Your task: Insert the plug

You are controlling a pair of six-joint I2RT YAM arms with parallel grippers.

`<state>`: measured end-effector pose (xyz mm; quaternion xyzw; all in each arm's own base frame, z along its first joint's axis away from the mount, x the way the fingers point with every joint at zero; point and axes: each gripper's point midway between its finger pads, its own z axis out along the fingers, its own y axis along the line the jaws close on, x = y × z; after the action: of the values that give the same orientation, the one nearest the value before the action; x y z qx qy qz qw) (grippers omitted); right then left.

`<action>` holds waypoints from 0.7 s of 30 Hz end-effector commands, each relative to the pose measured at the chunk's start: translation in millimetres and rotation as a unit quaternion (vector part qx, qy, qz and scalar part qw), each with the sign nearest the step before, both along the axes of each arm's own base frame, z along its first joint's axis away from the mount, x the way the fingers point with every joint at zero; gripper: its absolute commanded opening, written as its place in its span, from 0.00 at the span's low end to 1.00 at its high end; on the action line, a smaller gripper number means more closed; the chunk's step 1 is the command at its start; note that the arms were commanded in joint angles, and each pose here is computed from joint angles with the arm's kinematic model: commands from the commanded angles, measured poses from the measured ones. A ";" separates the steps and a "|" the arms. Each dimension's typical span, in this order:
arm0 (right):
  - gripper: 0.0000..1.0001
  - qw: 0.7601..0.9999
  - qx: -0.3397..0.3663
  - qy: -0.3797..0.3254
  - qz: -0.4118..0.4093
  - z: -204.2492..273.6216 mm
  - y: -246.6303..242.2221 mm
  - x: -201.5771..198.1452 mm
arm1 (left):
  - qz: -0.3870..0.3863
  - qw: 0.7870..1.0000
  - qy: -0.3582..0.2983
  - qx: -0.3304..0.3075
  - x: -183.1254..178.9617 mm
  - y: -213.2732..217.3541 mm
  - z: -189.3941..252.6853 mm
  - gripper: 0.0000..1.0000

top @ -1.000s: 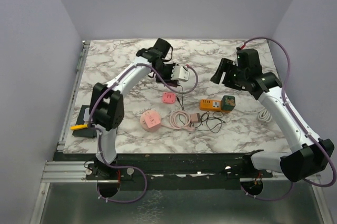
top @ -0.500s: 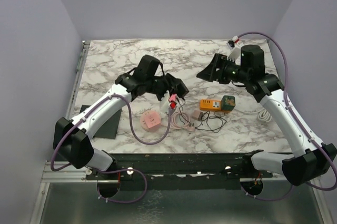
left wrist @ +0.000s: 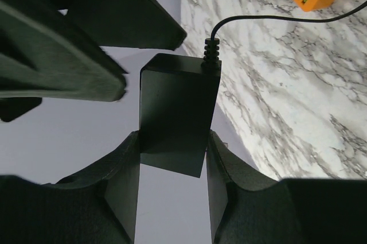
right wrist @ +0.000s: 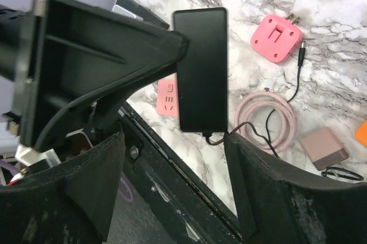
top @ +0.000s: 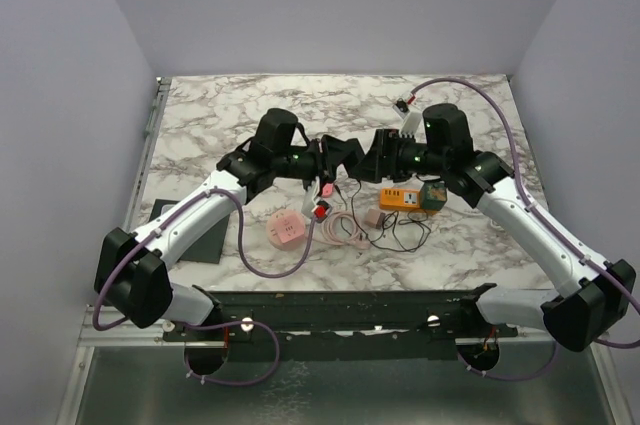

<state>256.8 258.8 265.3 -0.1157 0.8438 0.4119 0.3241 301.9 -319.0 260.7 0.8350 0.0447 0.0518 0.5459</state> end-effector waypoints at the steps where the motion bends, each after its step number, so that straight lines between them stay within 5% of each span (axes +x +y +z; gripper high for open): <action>1: 0.72 0.999 -0.019 -0.018 -0.022 -7.0 -1.8 11.5 | -0.049 0.997 -0.048 -0.044 -17.3 -6.9 28.8 0.00; 10: 0.69 0.995 -0.072 -0.043 -0.048 -8.8 -18.1 20.6 | -0.060 0.996 -0.048 -0.043 -26.8 -4.0 22.6 0.00; 21: 0.62 0.999 -0.025 -0.041 -0.019 -1.9 3.0 21.3 | -0.076 0.995 -0.050 -0.042 -32.4 -10.0 19.9 0.00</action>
<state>276.2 249.1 252.0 -0.1137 0.8561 0.3555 0.3575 285.3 -322.3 263.7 0.8242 -0.0035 0.0559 0.5635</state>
